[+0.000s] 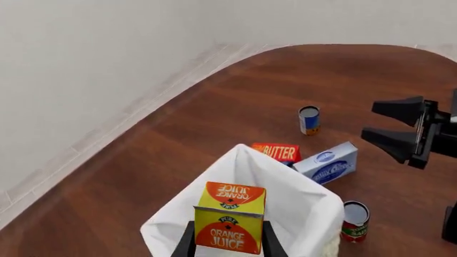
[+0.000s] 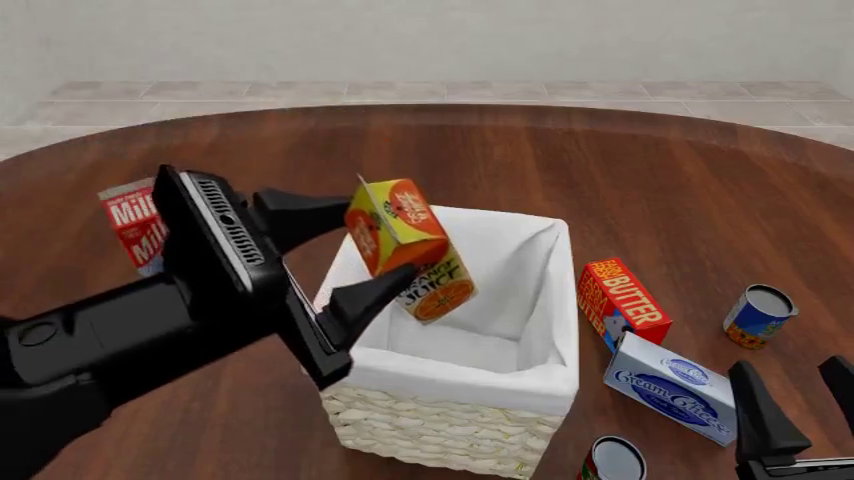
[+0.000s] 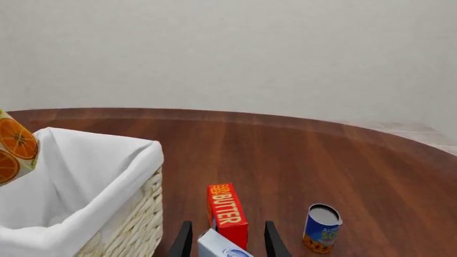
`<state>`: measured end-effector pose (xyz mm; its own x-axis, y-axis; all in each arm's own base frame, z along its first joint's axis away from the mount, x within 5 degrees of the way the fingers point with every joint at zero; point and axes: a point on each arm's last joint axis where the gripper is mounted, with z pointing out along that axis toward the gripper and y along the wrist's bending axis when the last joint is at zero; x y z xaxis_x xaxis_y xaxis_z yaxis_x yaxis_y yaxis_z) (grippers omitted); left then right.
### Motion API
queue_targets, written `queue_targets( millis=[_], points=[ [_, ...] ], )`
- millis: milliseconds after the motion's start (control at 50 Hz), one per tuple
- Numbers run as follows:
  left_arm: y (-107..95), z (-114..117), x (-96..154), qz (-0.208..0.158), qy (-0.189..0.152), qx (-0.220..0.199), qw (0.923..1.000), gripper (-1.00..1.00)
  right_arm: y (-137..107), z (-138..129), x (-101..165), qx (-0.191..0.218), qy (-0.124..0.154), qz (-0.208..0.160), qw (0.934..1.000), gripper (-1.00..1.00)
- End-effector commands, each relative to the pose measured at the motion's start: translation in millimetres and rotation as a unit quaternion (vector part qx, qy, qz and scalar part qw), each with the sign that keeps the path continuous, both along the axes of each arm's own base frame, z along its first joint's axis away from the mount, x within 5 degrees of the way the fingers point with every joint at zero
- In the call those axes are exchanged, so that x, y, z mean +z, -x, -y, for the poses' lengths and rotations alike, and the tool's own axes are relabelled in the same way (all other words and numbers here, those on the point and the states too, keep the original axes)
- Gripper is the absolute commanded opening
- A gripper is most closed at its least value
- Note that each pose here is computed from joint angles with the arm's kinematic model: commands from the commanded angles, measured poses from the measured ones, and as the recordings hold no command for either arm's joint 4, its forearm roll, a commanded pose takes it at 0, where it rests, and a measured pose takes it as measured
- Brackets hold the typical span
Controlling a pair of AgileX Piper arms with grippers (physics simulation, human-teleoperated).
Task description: Pick up the orange juice, and put it in the basket.
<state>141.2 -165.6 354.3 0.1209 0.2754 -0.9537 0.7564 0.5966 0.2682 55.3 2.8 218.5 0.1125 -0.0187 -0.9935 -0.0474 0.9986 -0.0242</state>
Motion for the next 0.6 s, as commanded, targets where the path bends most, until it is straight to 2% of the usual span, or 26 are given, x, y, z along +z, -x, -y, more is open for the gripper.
queue_targets(
  millis=[20,600],
  points=[
    [-4.8,4.3,-2.7,0.005,-0.018,0.000,0.9998,-1.00,0.0,-0.1,-0.2,0.001,0.000,0.000,1.0000,1.00],
    [-22.6,20.1,-27.7,-0.047,-0.064,0.007,0.9968,-1.00,0.1,-0.4,0.4,0.004,0.000,0.001,1.0000,1.00]
  ],
)
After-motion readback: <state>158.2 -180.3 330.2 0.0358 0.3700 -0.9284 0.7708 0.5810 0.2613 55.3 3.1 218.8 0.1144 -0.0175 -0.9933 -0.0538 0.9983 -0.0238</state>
